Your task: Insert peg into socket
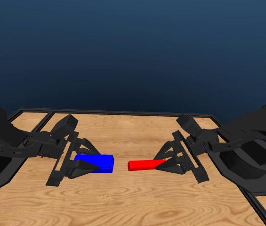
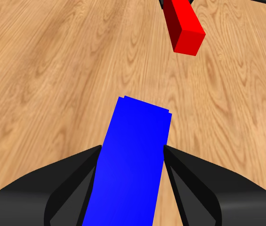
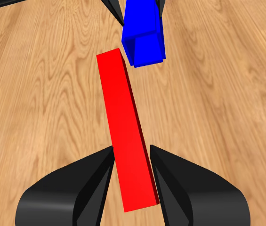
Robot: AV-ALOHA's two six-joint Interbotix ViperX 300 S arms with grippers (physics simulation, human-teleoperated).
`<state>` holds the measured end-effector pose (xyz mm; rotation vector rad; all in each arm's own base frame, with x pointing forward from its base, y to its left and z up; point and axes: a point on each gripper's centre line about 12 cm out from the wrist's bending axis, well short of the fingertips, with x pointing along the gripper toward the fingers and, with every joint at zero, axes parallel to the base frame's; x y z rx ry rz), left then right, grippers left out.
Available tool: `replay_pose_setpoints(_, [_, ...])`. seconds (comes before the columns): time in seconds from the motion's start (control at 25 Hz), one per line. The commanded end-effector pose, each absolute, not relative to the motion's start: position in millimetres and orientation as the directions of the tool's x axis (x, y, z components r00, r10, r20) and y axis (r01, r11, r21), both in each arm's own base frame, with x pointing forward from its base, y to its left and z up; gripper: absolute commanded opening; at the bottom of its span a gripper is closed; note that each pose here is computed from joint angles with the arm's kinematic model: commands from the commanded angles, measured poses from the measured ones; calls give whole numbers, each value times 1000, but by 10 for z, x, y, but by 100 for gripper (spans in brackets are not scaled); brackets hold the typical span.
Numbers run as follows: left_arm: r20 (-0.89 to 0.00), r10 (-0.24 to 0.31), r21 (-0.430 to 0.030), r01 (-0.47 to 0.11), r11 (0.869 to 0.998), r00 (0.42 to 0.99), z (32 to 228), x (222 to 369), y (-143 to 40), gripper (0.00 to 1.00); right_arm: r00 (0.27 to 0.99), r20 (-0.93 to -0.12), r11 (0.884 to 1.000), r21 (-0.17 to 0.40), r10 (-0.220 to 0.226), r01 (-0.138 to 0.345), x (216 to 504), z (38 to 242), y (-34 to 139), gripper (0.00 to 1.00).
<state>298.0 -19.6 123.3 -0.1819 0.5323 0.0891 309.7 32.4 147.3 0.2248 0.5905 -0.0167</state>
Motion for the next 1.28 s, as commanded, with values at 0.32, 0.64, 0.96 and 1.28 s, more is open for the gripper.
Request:
replay_pose_setpoints(0.32, [-391,-2,-113,-46,993,920,1615,3263,-411,0,775,-626,979,197,88,48,3227,1637,375,0])
replay_pose_setpoints(0.64, [-323,-25,-64,4,998,946,1839,3370,-552,0,765,-638,982,186,88,42,3301,1818,381,0])
replay_pose_setpoints(0.96, [-336,-27,-35,16,999,941,1773,3340,-604,0,706,-705,989,142,66,50,3281,2002,455,0])
replay_pose_setpoints(1.28, [-304,-26,-41,14,999,952,1887,3400,-623,0,670,-742,990,103,13,95,3282,2118,519,0])
